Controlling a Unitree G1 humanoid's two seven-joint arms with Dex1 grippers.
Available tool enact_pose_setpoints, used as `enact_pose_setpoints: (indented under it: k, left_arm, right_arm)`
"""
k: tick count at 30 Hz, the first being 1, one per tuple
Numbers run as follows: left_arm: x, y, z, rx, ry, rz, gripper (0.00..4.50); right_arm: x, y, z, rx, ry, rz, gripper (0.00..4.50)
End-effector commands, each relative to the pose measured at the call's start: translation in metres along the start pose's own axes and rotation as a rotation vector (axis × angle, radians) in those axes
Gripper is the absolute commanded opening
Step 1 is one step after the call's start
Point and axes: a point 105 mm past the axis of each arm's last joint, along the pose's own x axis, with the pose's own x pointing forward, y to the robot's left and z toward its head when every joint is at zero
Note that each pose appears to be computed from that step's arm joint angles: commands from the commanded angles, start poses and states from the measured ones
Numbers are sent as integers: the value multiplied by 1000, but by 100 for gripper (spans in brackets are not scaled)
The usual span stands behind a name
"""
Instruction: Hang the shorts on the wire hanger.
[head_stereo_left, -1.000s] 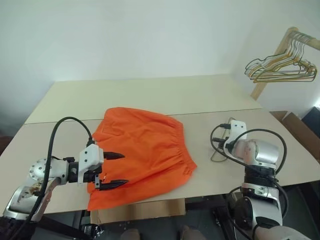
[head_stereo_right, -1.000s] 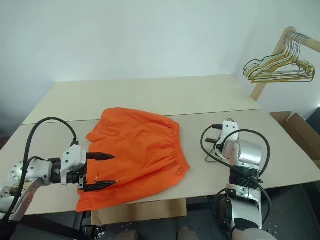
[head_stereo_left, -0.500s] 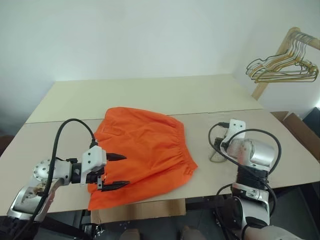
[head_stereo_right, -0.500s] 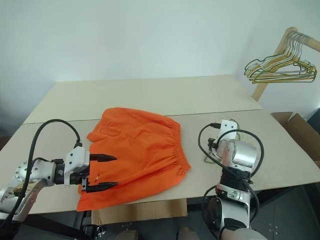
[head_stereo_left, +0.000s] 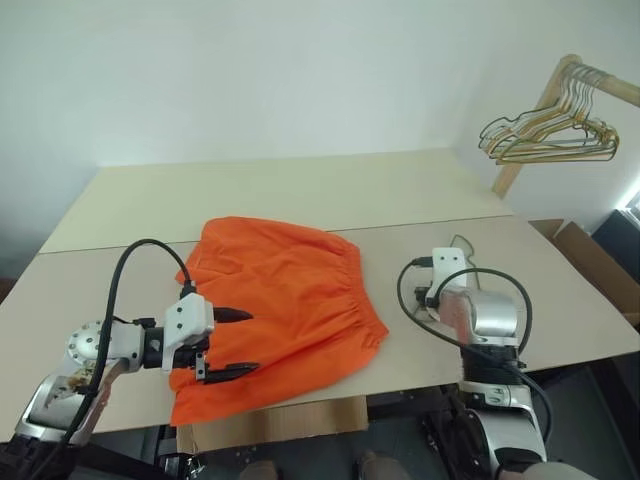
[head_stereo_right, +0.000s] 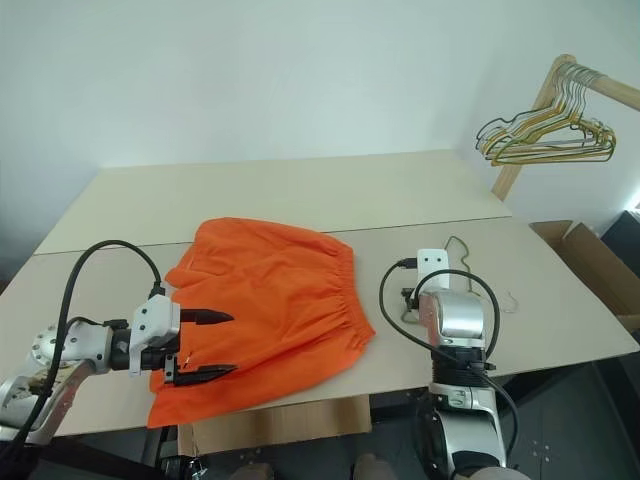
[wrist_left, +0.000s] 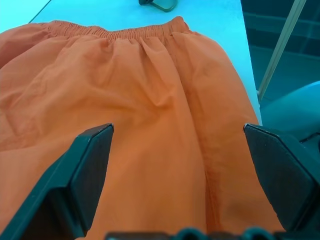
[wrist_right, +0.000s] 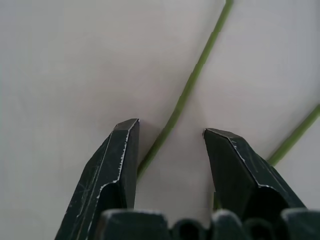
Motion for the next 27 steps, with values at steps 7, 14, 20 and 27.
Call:
enact_pose_setpoints:
  k: [7, 14, 20, 27]
  left_arm:
    - [1, -1, 6, 38, -8, -1, 450]
    - [5, 1, 8, 50, -8, -17, 450]
    - [8, 2, 9, 56, -10, -24, 450]
    - [6, 1, 9, 54, -7, -16, 450]
  right_arm:
    - [-1, -44, -31, -2, 80, -77, 244]
    - [-10, -55, -19, 43, 50, -54, 244]
    - [-12, -28, 0, 162, 5, 91, 244]
    - [4, -10, -20, 207, 99, 100, 244]
